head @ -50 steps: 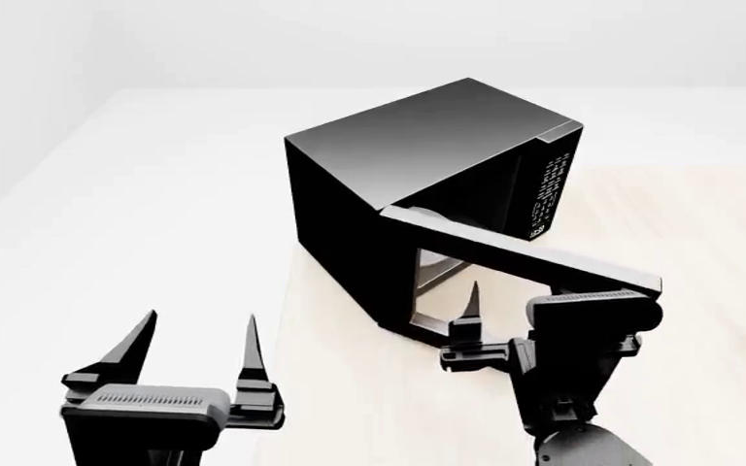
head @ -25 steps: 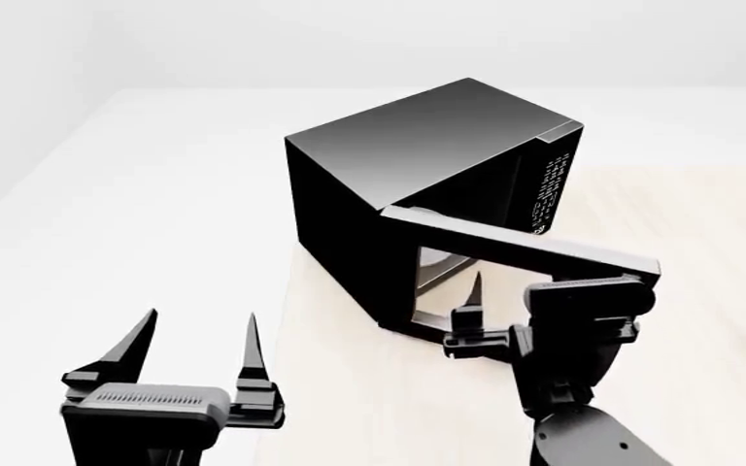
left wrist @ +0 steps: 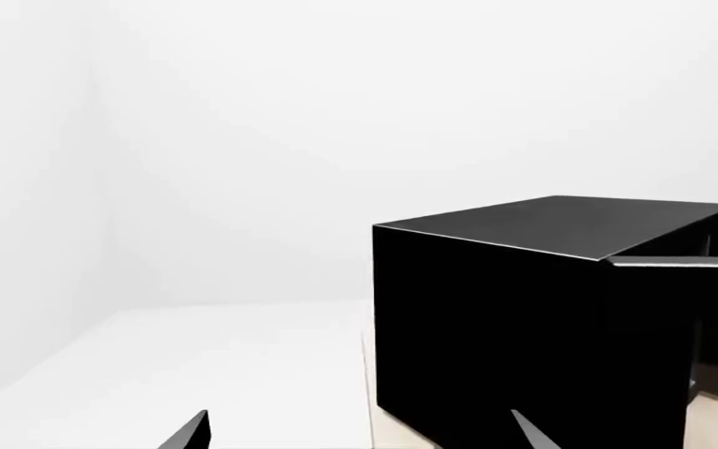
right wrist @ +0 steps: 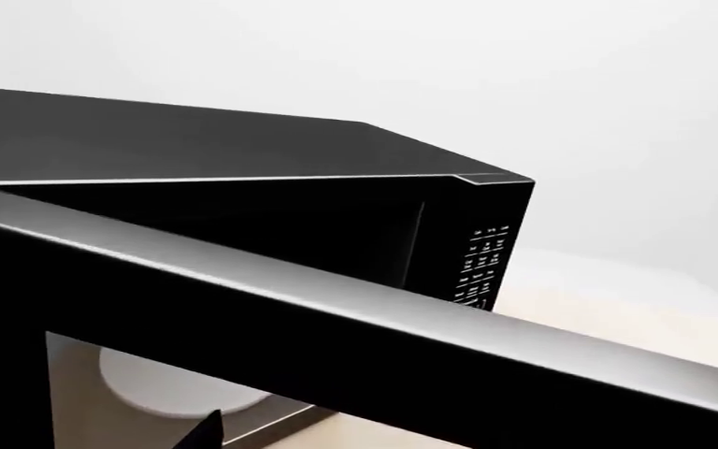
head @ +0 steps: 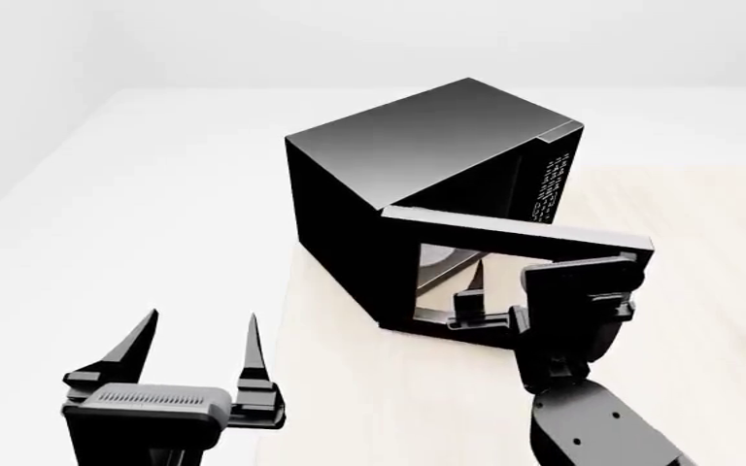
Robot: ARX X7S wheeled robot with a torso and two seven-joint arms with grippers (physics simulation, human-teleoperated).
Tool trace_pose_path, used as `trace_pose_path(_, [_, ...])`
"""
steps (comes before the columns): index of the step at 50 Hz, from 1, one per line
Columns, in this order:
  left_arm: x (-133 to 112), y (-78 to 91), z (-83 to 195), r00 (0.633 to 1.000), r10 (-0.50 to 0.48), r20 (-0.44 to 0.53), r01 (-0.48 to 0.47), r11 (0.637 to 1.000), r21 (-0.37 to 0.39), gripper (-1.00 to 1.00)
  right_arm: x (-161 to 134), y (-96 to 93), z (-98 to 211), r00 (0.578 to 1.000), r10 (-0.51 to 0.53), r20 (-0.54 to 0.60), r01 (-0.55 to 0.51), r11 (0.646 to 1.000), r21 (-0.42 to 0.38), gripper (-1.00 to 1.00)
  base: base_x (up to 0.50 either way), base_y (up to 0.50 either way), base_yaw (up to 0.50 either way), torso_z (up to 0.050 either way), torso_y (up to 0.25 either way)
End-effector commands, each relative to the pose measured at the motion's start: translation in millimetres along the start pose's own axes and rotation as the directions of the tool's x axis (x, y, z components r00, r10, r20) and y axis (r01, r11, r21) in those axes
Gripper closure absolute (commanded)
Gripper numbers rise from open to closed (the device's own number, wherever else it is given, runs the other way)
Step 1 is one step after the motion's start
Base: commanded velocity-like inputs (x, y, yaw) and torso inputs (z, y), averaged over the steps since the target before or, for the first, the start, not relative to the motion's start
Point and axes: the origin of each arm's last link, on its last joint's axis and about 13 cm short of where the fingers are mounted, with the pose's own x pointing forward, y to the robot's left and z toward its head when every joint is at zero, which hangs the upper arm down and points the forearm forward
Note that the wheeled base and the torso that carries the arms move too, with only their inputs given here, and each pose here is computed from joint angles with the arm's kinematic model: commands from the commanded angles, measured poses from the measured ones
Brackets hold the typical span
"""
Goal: Close the microwave.
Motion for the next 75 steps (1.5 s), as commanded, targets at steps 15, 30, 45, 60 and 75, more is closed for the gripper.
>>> trace_pose_path(15, [1,0.0,-1,1.000,0.000,-0.003,0.000,1.000,-0.002,-1.00,11,-0.7,-33,0.975,0.099,-0.198,-0.087,0.994,0.065,-1.00,0.00,0.00,0.00,-0.001,0.000])
trace_pose_path(30, [0,-0.1,1,1.000,0.002,-0.003,-0.002,1.000,-0.001,-1.00,22,-4.9,-38,0.974,0.095,-0.206,-0.094,0.995,0.012,-1.00,0.00,0.00,0.00,-0.002,0.000])
trace_pose_path(45, [1,0.2,-2,1.000,0.002,-0.005,-0.002,1.000,0.001,-1.00,33,-12.5,-37,0.968,0.141,-0.207,-0.136,0.990,0.043,-1.00,0.00,0.00,0.00,-0.001,0.000])
trace_pose_path(60, [1,0.8,-2,1.000,0.006,-0.006,-0.006,1.000,0.002,-1.00,48,-16.6,-29,0.968,0.171,-0.185,-0.149,0.981,0.124,-1.00,0.00,0.00,0.00,0.000,0.000])
trace_pose_path(75, [1,1.3,-1,1.000,0.009,-0.006,-0.009,1.000,0.002,-1.00,62,-19.8,-23,0.970,0.157,-0.185,-0.128,0.979,0.160,-1.00,0.00,0.00,0.00,0.000,0.000])
